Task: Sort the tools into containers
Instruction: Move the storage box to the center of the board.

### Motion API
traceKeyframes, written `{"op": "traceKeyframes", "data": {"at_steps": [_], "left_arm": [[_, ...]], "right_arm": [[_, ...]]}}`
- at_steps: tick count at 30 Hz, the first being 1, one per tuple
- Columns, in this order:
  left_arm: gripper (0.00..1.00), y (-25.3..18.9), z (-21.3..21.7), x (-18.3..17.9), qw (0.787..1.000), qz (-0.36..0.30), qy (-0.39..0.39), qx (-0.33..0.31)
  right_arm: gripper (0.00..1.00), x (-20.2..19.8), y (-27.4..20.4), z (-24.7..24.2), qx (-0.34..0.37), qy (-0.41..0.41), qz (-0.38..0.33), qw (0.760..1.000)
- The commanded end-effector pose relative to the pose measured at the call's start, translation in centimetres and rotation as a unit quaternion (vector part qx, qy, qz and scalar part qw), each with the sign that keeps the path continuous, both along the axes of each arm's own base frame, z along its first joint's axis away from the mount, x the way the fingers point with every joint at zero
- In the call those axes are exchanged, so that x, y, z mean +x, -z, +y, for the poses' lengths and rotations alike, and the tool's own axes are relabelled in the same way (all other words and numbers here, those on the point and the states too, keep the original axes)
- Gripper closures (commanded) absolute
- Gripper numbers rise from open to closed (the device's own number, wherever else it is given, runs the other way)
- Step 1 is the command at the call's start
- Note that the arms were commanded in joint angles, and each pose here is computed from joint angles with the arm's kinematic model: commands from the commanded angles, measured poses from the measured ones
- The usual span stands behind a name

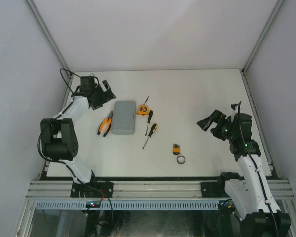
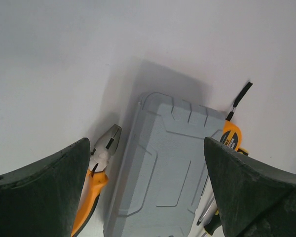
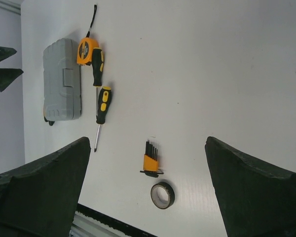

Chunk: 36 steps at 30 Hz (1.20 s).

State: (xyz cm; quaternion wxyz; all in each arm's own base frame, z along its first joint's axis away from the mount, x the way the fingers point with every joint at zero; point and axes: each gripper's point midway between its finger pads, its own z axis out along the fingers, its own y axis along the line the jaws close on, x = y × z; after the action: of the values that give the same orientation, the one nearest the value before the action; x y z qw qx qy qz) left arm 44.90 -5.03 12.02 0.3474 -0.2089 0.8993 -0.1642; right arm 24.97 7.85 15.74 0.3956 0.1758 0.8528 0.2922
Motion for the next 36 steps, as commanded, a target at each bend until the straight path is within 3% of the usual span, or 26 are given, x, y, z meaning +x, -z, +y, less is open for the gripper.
{"op": "traceKeyframes", "data": {"at_steps": [1, 6, 18, 36], "left_arm": [[0.0, -0.9, -1.2, 0.9, 0.999, -0.01, 0.011, 0.031], [0.0, 1.7, -2.8, 0.8, 1.0, 0.012, 0.022, 0.016], [0.25, 4.7, -4.8, 0.4, 0.997, 0.056, 0.057, 0.016], [0.33, 6.2, -7.0, -5.3, 0.993, 0.076, 0.078, 0.054]], "right_arm": [[0.0, 0.2, -1.1, 0.3, -0.005, -0.018, -0.035, 0.999], [0.02, -0.2, -1.2, 0.6, -0.002, -0.024, -0.033, 0.999], [0.06, -0.8, -0.5, 2.0, -0.005, -0.058, -0.019, 0.998], [0.07, -1.4, 0.2, 4.4, -0.012, -0.093, -0.007, 0.996]]}}
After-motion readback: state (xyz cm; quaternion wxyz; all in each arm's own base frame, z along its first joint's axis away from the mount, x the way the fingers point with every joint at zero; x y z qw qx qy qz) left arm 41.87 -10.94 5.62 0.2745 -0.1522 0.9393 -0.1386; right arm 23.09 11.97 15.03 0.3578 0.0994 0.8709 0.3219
